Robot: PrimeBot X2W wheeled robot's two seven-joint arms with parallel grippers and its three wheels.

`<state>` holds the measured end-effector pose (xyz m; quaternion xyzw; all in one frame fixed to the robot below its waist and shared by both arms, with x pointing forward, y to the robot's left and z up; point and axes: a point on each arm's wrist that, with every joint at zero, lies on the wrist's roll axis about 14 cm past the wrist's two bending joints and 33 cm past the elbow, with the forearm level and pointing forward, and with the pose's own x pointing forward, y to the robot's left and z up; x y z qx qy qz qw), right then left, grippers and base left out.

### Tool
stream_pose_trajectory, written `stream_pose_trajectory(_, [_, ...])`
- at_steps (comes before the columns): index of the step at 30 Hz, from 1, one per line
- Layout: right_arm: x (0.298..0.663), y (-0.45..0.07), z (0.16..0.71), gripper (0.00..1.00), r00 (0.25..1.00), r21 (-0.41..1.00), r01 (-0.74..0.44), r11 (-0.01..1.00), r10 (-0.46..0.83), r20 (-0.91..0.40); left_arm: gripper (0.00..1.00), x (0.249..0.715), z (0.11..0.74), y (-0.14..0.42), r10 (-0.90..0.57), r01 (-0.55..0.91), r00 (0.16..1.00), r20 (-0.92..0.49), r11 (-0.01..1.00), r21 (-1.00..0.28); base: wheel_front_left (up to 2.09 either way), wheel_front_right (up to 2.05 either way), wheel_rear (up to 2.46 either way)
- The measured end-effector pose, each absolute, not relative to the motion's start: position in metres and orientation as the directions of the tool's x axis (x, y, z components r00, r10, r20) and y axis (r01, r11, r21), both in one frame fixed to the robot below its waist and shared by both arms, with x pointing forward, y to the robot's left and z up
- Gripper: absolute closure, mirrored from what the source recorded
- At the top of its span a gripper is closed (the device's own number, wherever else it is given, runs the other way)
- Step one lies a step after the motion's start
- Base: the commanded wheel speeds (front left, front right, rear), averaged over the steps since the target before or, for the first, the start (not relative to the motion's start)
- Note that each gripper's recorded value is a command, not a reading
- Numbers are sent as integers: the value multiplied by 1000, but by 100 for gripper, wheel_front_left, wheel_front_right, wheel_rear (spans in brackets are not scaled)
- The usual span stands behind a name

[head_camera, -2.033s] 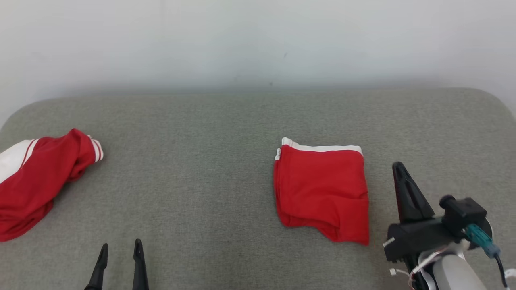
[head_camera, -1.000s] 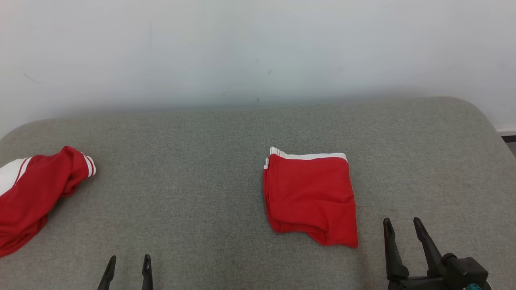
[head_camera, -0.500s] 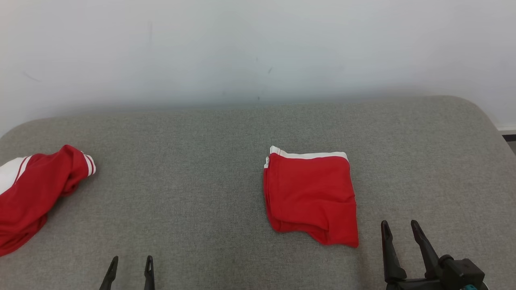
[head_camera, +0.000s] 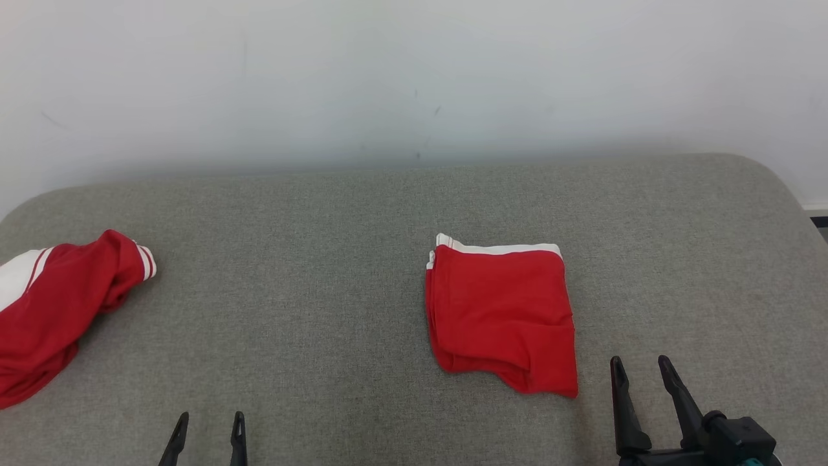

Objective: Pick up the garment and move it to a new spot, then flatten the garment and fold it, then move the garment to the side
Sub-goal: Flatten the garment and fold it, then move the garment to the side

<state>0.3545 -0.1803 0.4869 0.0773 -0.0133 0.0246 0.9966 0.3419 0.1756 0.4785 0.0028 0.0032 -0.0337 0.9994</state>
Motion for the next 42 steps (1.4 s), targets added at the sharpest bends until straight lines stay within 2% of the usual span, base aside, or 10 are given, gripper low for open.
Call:
stream_pose_trajectory(29, [357, -172, 483, 0, 997, 141, -76, 987, 74, 17, 0, 338, 480, 180, -53, 53, 999, -3, 999, 10, 0, 0, 0])
stream_pose_trajectory(36, [377, -171, 482, 0, 995, 104, -99, 990, 100, 3, 0, 338, 478, 178, -59, 59, 998, -10, 998, 5, 0, 0, 0])
stream_pose_trajectory(42, [410, -166, 479, 0, 989, 56, -140, 989, 142, -33, 0, 340, 476, 177, -60, 60, 998, -13, 998, 0, 0, 0, 0])
